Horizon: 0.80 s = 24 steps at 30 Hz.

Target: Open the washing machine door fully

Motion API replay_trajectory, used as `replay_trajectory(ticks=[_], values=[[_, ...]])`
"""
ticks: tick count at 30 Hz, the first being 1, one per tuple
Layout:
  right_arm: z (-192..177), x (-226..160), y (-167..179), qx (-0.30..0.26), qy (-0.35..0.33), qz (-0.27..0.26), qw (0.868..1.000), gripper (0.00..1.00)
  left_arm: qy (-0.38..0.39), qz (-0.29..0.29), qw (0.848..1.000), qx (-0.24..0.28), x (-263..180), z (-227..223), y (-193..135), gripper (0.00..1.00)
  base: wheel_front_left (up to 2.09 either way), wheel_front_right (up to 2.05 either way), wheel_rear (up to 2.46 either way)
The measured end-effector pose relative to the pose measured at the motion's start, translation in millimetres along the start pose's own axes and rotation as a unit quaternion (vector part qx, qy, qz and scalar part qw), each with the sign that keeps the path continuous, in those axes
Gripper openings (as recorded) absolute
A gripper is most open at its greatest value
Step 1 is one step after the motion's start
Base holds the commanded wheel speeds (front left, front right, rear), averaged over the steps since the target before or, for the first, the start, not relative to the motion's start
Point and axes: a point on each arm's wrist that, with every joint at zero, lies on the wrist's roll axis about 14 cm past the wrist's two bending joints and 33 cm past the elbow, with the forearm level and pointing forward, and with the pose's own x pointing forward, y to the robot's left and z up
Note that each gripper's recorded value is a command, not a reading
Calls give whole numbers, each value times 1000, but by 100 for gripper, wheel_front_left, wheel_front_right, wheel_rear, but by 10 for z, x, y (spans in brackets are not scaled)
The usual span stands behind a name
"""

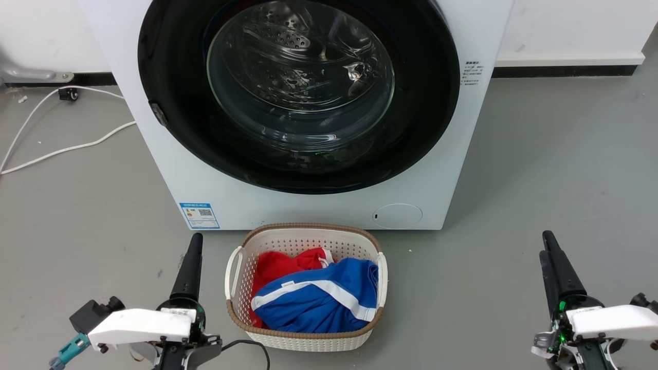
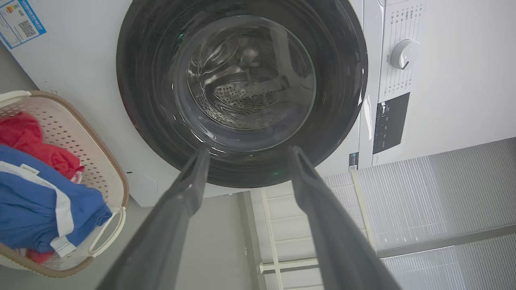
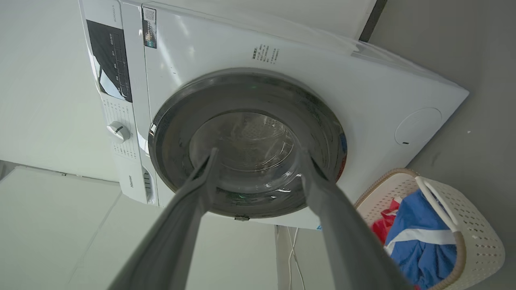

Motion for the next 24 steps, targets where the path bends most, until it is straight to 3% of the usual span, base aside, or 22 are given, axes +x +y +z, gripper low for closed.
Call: replay_trajectory(ticks=[10,24], values=[[27,14,115,-140,-1,18,990,100,9,-22,992,123,11,-86,-129,100,0,0,0],[-5,-24,223,-313,5,33,949,100,20,-42,954,297,5,-163,-179,100,0,0,0]])
